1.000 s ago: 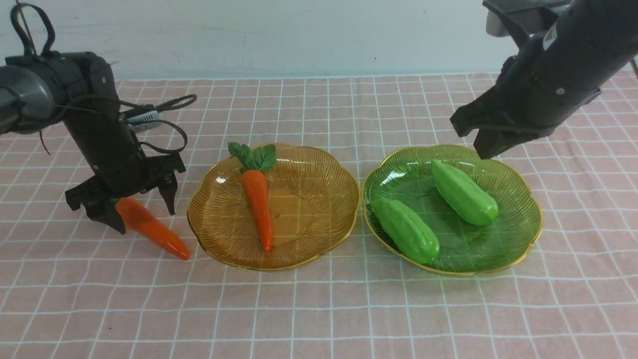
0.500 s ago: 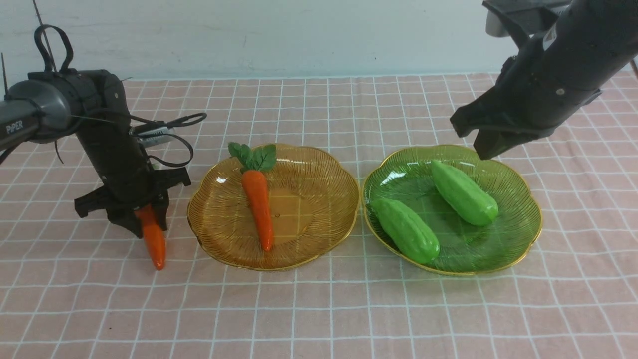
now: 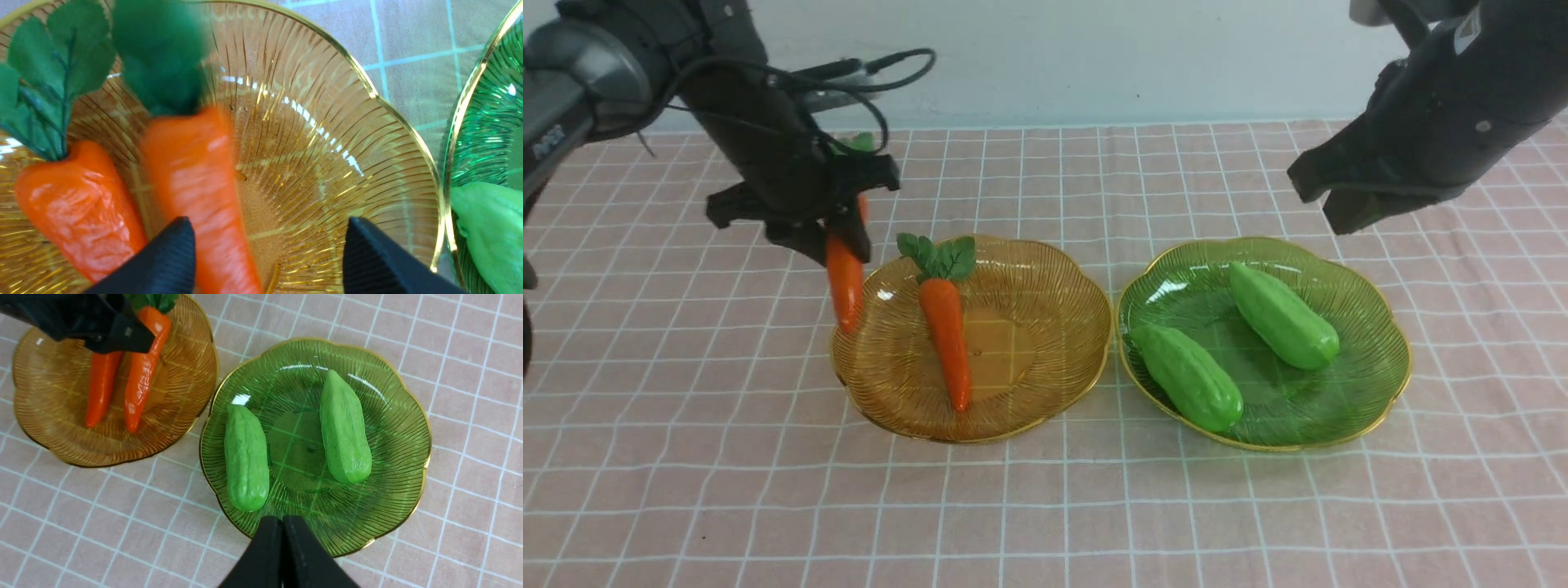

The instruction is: Put different types of vegetables on the plate.

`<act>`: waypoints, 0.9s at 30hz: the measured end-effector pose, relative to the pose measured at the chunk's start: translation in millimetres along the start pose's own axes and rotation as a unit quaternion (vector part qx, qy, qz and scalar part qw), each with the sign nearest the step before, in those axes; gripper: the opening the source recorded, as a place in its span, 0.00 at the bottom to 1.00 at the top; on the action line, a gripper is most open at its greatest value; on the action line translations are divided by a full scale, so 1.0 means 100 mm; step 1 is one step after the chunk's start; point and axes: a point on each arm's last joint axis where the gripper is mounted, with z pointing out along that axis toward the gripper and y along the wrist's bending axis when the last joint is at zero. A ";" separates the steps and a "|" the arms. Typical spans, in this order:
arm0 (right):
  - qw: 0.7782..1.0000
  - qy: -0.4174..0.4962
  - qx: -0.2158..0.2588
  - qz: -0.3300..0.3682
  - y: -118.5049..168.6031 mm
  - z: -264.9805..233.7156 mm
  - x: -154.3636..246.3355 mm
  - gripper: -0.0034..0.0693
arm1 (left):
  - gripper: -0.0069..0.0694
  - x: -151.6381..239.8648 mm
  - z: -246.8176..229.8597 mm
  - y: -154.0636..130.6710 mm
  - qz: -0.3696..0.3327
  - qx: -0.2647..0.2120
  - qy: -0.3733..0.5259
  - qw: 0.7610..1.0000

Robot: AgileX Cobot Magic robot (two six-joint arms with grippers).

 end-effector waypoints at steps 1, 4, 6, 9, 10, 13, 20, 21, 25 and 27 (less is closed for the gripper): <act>1.000 -0.008 -0.001 0.003 -0.01 -0.12 0.12 0.02 | 0.67 0.00 0.00 0.00 0.000 0.000 0.000 1.000; 1.000 -0.029 0.008 0.009 -0.05 -0.45 0.52 0.02 | 0.64 0.00 0.00 0.00 0.000 -0.001 0.001 1.000; 0.999 -0.048 0.015 0.006 -0.08 -0.50 0.78 0.02 | 0.56 0.00 0.00 0.01 0.000 -0.001 0.001 1.000; 0.990 -0.138 0.028 -0.007 -0.14 -0.42 1.09 0.02 | 0.39 0.00 0.00 0.01 0.001 -0.001 0.001 1.000; 0.983 -0.180 0.027 -0.013 -0.15 -0.33 1.20 0.02 | 0.32 0.00 0.00 0.01 0.004 -0.001 0.001 1.000; 0.957 -0.288 0.011 -0.024 -0.15 -0.05 1.44 0.02 | 0.17 0.00 0.00 0.01 0.012 -0.001 0.003 1.000; 0.913 -0.406 -0.010 -0.036 -0.13 0.18 1.64 0.02 | 0.09 0.02 -0.01 0.01 0.028 -0.002 0.010 1.000; 0.914 -0.404 -0.011 -0.037 -0.13 0.21 1.67 0.02 | 0.09 0.02 -0.01 0.01 0.028 -0.002 0.010 1.000; 0.922 -0.384 -0.010 -0.037 -0.14 0.32 1.78 0.02 | 0.09 0.02 -0.01 0.01 0.028 -0.002 0.012 1.000; 0.927 -0.373 -0.009 -0.037 -0.15 0.37 1.83 0.02 | 0.09 0.02 -0.02 0.01 0.029 -0.002 0.014 0.999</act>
